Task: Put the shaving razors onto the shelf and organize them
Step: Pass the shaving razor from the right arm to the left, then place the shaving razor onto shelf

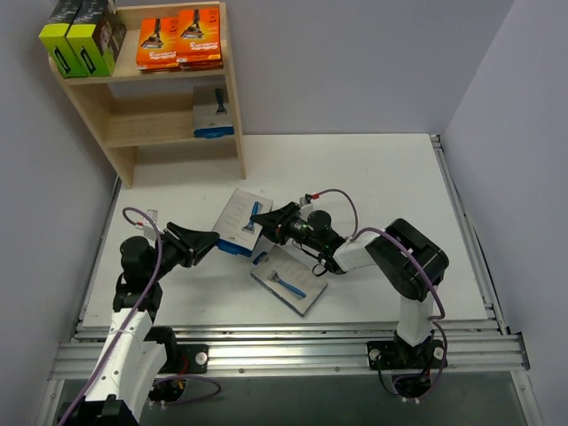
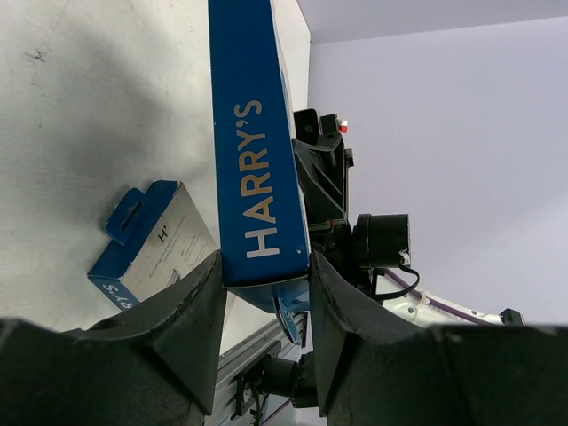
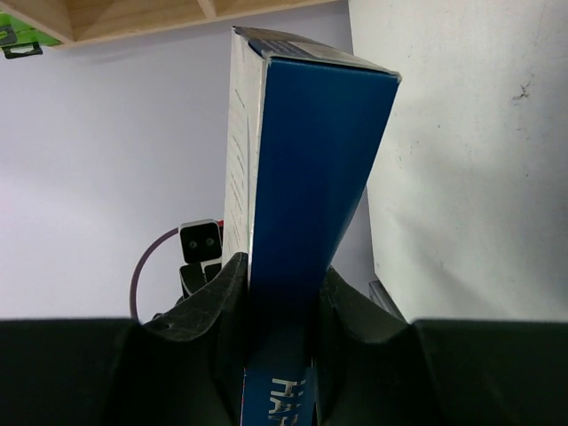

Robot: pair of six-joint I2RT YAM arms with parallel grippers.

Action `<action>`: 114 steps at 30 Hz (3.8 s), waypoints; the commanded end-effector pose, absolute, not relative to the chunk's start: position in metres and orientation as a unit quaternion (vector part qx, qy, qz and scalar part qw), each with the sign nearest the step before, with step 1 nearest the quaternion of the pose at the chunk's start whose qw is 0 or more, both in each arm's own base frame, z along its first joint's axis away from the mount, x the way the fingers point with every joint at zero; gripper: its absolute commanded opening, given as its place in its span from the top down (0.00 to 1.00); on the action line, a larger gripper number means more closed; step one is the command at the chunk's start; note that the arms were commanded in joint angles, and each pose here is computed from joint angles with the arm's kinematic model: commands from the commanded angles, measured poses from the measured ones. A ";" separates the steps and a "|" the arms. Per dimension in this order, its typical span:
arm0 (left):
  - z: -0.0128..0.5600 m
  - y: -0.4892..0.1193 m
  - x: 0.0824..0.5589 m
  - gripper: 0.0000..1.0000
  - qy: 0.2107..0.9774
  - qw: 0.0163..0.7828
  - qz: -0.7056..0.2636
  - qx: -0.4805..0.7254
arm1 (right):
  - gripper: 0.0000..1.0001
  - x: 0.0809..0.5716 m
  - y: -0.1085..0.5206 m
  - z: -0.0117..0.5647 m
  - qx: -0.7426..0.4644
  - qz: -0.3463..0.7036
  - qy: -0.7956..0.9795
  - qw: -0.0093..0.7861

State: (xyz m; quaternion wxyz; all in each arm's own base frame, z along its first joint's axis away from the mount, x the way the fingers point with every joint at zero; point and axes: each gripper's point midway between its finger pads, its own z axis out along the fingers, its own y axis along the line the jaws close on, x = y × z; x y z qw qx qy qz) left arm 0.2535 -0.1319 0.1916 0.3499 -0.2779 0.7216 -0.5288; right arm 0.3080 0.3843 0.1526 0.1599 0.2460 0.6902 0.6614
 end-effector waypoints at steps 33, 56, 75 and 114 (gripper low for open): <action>0.204 -0.130 0.262 0.48 0.693 0.330 -0.580 -0.273 | 1.00 0.281 0.397 0.253 0.073 0.786 0.567 0.237; 0.222 -0.107 0.265 0.98 0.683 0.360 -0.579 -0.262 | 0.36 0.284 0.380 0.252 0.075 0.782 0.570 0.243; 0.266 -0.076 0.288 0.98 0.685 0.411 -0.547 -0.252 | 0.07 0.293 0.334 0.242 0.066 0.735 0.616 0.274; 0.364 0.072 0.422 0.98 0.638 0.584 -0.382 -0.326 | 0.02 0.349 0.207 0.205 0.053 0.621 0.717 0.311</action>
